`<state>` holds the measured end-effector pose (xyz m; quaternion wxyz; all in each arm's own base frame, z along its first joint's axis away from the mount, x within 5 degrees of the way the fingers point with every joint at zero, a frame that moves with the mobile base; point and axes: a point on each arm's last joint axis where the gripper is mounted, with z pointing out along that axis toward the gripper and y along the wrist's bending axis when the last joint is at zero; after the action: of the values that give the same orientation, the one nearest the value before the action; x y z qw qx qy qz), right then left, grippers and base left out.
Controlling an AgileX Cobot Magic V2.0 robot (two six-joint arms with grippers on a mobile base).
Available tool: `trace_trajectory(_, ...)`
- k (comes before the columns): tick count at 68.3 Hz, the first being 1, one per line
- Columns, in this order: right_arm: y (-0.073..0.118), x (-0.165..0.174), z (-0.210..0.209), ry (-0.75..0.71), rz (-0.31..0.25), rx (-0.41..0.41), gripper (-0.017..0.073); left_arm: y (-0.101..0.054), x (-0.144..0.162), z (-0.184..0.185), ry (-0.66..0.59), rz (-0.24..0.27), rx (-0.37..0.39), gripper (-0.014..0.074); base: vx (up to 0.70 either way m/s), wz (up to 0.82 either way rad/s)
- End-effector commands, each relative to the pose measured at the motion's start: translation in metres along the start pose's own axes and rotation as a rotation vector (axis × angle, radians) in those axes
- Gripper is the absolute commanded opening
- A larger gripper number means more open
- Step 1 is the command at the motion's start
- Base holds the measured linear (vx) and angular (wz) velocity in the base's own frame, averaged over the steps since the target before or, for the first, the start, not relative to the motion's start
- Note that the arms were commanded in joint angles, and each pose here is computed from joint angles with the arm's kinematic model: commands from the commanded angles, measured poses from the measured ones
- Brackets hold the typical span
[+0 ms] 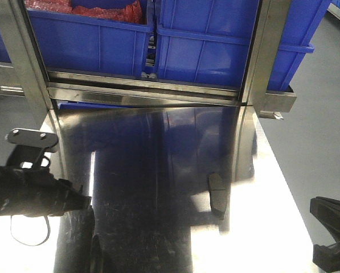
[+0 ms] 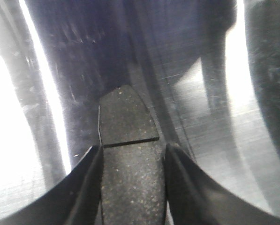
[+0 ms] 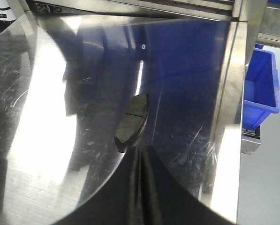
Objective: Move and align brake pads A on conveyor
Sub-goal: 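Lift the grasped brake pad with the left gripper and retract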
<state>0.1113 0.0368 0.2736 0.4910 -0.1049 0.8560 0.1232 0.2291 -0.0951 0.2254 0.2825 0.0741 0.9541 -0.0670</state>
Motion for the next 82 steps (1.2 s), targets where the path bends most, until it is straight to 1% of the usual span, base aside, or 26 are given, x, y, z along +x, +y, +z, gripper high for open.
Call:
trace_trajectory(1,0.000,-0.013,-0.003,-0.079,-0.009,0.008,-0.0008,-0.002,-0.007,-0.025,-0.184,0.004,0.057,0.0139,0.00,0.00)
trace_trajectory(17,0.000,-0.013,-0.003,-0.081,-0.009,0.009,-0.0008,0.003,0.008,-0.044,-0.224,0.001,0.065,0.0139,0.00,0.00)
trace_trajectory(36,0.000,-0.013,-0.003,-0.081,-0.009,0.009,-0.0008,0.006,0.013,-0.081,-0.377,0.000,0.101,0.0139,0.00,0.00)
trace_trajectory(46,0.000,-0.013,-0.003,-0.081,-0.009,0.009,-0.0008,0.008,0.015,-0.093,-0.427,-0.003,0.113,0.0139,0.00,0.00)
trace_trajectory(82,0.000,-0.013,-0.003,-0.079,-0.009,0.009,-0.0008,0.008,0.016,-0.095,-0.428,-0.005,0.113,0.0139,0.00,0.00)
